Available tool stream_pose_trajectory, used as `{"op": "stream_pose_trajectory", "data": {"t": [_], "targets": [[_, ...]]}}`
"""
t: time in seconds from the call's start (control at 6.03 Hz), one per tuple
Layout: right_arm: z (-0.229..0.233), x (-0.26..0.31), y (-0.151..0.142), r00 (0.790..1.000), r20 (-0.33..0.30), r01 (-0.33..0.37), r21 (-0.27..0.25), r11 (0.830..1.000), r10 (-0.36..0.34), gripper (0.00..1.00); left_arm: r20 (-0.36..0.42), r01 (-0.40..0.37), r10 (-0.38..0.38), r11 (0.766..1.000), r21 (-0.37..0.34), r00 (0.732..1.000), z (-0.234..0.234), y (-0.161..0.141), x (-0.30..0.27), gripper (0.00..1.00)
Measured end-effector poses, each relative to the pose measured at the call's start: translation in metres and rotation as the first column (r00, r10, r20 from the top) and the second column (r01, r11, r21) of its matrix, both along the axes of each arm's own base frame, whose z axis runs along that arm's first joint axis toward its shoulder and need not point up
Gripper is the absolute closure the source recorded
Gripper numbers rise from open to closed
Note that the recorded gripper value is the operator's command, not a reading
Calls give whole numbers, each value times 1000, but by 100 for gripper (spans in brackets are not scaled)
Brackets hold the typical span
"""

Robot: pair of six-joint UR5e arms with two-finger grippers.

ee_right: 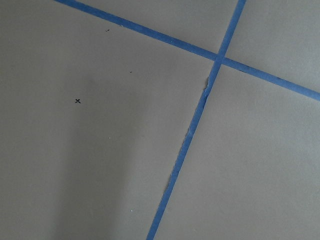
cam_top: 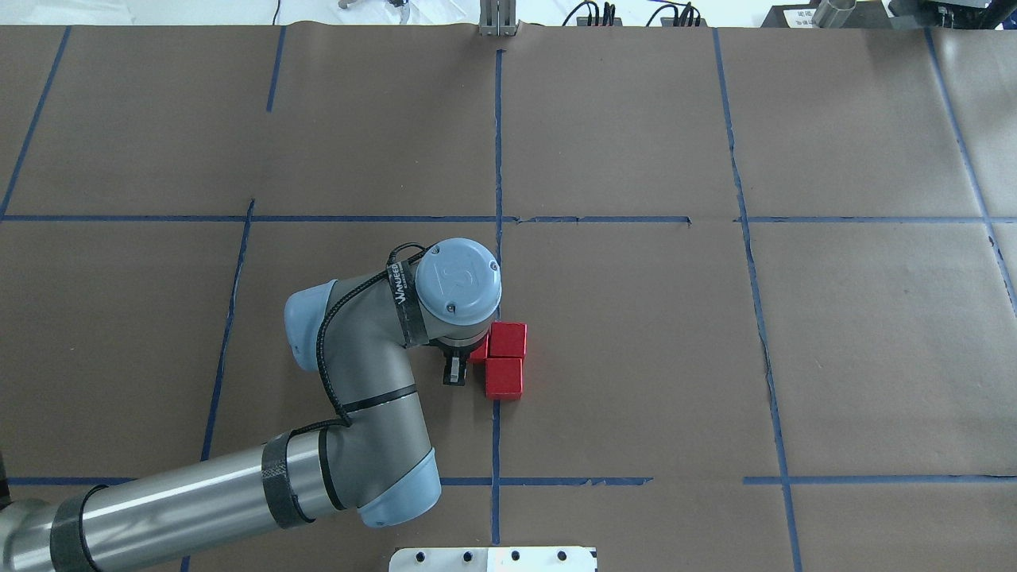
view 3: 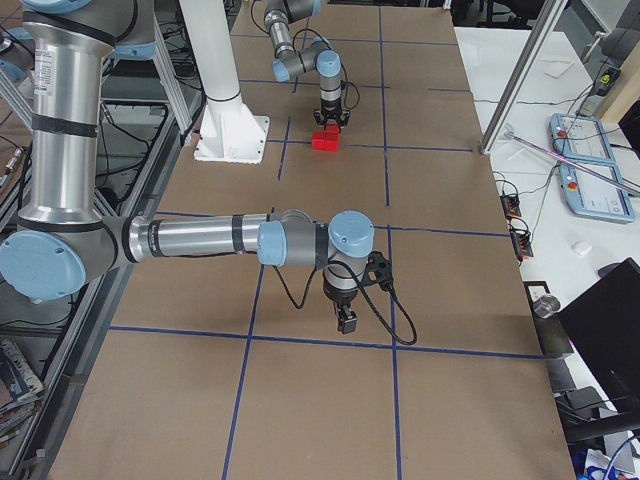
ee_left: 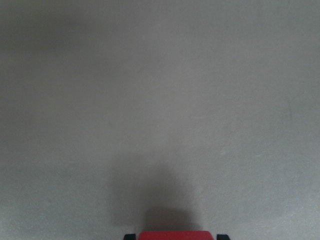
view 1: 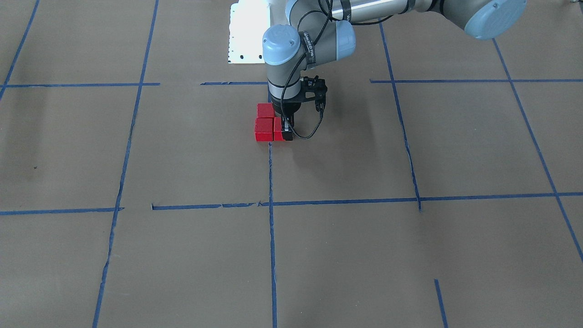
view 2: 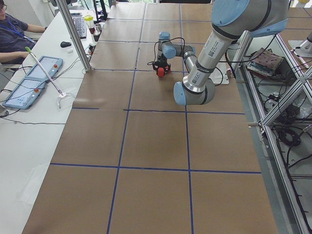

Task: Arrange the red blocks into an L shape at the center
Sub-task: 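Lower the cube beside the farther placed cube with the left gripper, then open the left gripper and withdraw the left arm from the cubes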

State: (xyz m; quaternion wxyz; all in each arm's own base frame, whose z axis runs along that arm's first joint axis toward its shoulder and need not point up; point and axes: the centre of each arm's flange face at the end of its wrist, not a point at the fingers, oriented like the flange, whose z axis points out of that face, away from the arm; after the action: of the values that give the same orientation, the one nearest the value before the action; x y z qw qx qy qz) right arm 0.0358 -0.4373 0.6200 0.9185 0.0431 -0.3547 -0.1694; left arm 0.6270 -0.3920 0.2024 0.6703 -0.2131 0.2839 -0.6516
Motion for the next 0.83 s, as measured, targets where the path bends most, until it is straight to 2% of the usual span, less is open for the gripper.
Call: {"op": "stream_pose_trajectory", "data": {"t": [0.5, 0.83], "targets": [[0, 0, 0, 1000, 0, 0, 0, 1000, 0, 1, -2, -21, 21, 1000, 0, 1000, 1, 2, 0, 0], [0, 0, 0, 1000, -1, 0, 0, 1000, 0, 1, -33, -73, 73, 997, -9, 997, -15, 3, -19, 0]]}}
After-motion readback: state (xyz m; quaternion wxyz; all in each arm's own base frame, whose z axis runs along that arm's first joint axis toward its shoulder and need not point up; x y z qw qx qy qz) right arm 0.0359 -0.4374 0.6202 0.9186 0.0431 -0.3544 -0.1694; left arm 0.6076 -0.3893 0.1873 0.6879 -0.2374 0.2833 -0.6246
